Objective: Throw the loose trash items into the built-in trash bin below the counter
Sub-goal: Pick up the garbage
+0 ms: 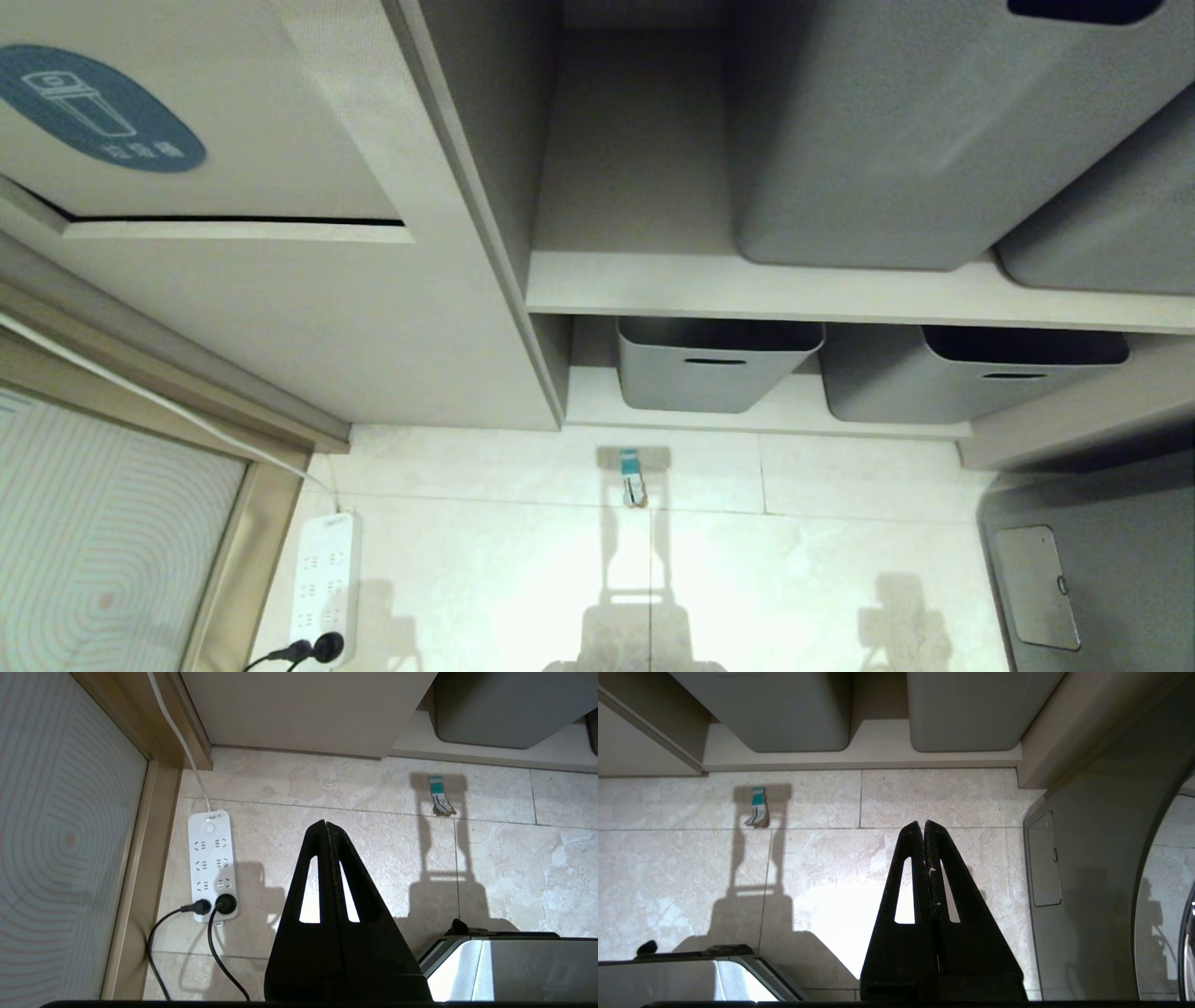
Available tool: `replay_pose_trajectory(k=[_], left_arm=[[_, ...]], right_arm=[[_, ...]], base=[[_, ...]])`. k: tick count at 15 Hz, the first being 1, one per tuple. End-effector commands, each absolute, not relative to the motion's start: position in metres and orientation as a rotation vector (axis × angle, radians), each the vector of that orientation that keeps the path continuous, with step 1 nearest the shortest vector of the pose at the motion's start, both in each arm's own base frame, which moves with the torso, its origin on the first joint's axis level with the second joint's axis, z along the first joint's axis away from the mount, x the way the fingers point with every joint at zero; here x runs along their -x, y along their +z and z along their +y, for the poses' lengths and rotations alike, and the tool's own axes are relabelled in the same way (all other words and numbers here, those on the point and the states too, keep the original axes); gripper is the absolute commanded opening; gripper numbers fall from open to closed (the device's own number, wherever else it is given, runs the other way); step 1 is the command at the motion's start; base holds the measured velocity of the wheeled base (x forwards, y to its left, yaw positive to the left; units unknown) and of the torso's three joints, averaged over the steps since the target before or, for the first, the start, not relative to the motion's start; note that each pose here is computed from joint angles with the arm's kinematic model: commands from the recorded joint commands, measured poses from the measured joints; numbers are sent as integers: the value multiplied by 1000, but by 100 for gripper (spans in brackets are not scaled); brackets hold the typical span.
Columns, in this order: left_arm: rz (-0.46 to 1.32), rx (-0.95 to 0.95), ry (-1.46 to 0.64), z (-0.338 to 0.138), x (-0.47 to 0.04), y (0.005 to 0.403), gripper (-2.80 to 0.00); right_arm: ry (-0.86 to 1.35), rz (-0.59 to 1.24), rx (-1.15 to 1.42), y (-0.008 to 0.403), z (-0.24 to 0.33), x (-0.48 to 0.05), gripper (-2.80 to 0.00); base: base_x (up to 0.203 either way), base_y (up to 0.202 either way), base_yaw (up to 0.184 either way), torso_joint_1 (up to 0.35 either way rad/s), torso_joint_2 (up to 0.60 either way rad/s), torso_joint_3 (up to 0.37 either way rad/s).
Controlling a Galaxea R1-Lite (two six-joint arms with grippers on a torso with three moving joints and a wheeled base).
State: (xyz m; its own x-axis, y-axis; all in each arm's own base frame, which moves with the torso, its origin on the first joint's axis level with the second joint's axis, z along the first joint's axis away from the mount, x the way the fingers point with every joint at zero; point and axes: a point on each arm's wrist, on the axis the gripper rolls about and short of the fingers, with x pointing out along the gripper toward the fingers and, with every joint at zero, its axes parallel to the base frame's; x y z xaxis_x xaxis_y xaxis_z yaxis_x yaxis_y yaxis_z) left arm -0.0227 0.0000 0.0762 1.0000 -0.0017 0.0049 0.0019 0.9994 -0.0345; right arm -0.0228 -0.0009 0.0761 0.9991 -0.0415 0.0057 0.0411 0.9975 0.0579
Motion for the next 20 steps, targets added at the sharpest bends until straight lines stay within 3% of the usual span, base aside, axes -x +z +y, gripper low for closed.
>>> replay_pose_trajectory(k=[1, 20], left_arm=[[0, 35, -2, 0, 22, 75, -280], [-3, 41, -2, 0, 22, 76, -280]], right_arm=[[-41, -6, -58, 76, -1, 23, -280], [-41, -5, -58, 76, -1, 23, -280]], base=[[0, 0, 0, 2, 2, -201], [0, 0, 0, 2, 3, -197]])
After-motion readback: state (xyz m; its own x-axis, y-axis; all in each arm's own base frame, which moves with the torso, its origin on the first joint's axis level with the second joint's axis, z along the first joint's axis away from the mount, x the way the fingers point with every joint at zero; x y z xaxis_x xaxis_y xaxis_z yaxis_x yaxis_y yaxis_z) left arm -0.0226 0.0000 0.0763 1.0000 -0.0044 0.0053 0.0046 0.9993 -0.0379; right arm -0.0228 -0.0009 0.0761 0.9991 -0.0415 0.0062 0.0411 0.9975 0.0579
